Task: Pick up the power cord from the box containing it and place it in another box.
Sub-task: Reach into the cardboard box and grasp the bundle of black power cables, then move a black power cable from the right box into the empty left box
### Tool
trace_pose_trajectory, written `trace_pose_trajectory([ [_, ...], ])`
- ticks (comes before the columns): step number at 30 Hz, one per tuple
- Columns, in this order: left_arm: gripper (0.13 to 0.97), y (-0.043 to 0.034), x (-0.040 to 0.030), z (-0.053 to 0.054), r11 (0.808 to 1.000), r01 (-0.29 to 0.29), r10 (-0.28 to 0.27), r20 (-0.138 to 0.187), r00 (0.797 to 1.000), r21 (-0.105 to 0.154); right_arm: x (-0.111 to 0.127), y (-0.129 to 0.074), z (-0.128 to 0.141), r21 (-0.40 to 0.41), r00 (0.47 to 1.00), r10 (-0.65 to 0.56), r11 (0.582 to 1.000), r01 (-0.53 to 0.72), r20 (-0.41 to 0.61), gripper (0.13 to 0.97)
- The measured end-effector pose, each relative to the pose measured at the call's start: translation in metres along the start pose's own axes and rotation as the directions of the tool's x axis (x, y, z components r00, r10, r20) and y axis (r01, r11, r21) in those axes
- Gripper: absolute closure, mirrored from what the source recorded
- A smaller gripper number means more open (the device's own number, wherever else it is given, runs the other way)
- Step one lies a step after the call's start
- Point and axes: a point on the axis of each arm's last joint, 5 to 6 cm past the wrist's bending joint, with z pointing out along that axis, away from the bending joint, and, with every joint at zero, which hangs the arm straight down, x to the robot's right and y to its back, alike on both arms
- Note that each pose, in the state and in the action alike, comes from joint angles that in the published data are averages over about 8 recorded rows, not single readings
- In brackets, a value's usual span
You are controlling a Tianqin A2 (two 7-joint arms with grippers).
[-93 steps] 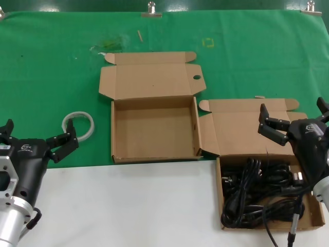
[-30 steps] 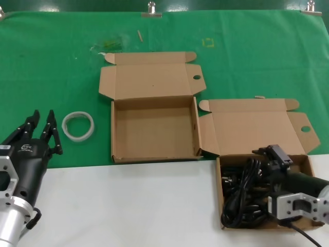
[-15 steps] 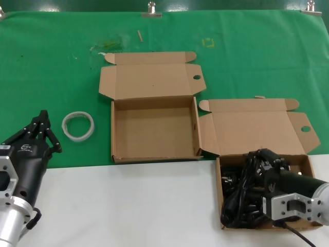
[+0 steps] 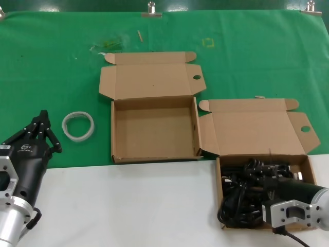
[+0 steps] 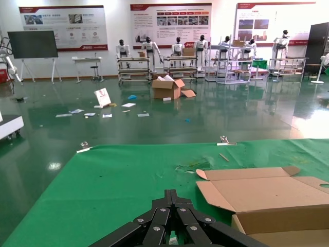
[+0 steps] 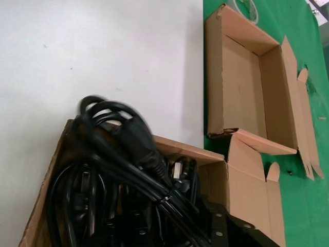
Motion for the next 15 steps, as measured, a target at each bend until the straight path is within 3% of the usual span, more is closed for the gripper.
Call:
trace_pose_trajectory([
  [10, 0.957, 0.0000, 0.0000, 0.000, 1.000, 0.000, 0.000, 0.000, 1.000, 0.000, 0.007, -0.004, -0.009, 0.012, 0.998, -0.056, 0.998, 0.056, 0.004, 0.837],
  [15, 0.957, 0.0000, 0.0000, 0.000, 1.000, 0.000, 0.000, 0.000, 1.000, 0.000, 0.019, -0.010, -0.024, 0.027, 0.996, -0.086, 0.996, 0.086, -0.009, 0.864],
])
